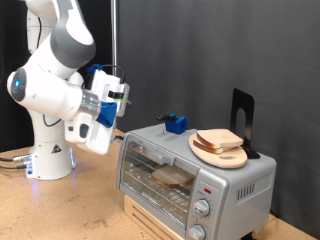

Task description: Make a piece of toast with the oven

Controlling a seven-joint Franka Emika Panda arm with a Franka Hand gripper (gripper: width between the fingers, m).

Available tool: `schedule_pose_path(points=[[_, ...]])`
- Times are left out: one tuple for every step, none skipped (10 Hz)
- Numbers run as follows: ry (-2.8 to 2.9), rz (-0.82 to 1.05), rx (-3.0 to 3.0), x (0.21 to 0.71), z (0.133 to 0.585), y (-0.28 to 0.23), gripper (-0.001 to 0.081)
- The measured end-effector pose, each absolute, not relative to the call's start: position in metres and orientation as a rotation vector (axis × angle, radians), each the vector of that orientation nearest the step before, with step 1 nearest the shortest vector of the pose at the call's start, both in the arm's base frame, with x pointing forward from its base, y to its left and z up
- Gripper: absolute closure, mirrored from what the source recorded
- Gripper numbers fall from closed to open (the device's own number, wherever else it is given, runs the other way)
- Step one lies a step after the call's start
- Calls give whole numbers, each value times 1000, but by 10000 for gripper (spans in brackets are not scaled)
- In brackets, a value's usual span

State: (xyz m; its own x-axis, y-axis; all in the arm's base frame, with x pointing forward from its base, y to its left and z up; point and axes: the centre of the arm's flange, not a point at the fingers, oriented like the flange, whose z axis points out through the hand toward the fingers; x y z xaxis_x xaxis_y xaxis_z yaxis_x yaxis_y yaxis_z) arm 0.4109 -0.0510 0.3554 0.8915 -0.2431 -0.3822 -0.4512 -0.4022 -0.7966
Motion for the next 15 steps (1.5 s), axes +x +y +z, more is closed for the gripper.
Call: schedule_pose_path(points=[[493,193,-2019,402,357,-59,-2],[500,213,-2012,402,356,-57,-2],[493,224,-2001,402,358,-55,-2],[481,219,-1978,403,364,-57,-2],[473,200,-1953,403,372,-61,-2],[470,180,-1932,402,382,-69,-2],[474,159,-1919,400,391,-79,-2],[487,140,-1923,398,395,-90,-2],[476,166,-1938,393,394,-100,-2],[467,194,-1947,391,391,-111,-2],[486,206,-1940,392,385,-126,-2],[515,212,-1925,393,378,-141,-2],[543,221,-1916,394,370,-155,-2],[581,233,-1902,397,360,-168,-2],[626,221,-1901,403,348,-178,-2]])
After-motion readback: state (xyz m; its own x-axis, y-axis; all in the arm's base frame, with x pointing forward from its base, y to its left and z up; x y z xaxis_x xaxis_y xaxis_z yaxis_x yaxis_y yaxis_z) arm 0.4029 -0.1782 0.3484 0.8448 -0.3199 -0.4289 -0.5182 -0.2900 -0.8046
